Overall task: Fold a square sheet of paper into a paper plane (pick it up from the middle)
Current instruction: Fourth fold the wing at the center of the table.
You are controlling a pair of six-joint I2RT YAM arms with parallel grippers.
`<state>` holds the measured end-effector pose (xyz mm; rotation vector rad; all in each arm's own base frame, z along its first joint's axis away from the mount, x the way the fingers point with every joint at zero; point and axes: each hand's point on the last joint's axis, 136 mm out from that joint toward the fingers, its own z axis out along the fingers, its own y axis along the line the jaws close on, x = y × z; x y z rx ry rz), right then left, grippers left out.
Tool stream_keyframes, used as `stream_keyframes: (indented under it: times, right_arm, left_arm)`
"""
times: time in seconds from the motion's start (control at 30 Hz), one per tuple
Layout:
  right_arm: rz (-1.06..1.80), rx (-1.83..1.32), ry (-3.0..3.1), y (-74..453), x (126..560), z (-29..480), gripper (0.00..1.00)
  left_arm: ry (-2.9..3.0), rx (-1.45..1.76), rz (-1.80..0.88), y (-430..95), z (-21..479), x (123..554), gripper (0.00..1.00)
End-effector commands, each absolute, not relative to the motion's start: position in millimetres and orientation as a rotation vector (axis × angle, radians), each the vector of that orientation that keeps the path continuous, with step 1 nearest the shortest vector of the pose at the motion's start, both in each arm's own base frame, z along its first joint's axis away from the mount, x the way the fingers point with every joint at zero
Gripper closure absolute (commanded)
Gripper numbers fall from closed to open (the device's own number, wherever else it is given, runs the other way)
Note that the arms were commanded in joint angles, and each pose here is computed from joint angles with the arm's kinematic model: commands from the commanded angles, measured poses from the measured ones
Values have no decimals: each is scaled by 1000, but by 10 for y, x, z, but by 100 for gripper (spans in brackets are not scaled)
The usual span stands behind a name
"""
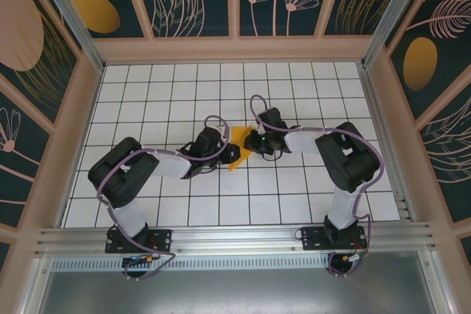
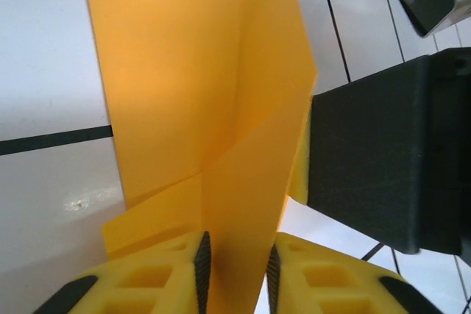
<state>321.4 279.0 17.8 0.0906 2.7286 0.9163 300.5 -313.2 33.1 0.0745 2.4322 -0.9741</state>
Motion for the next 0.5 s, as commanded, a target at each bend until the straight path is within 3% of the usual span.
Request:
stream_keyframes:
  times: [0.0, 0.33, 0.47]
  right_arm:
    - [920, 103, 2835, 2732, 2925, 75, 87]
    - [1001, 28, 2762, 2720, 2983, 281, 87]
    - [1071, -7, 2634, 2642, 3145, 569, 86]
  left_arm:
    - [2424, 112, -1007, -3243, 335, 3029, 74]
    - [2439, 130, -1008, -3257, 290, 3025, 93]
    - [2444, 126, -1030, -3258, 276, 3005, 95]
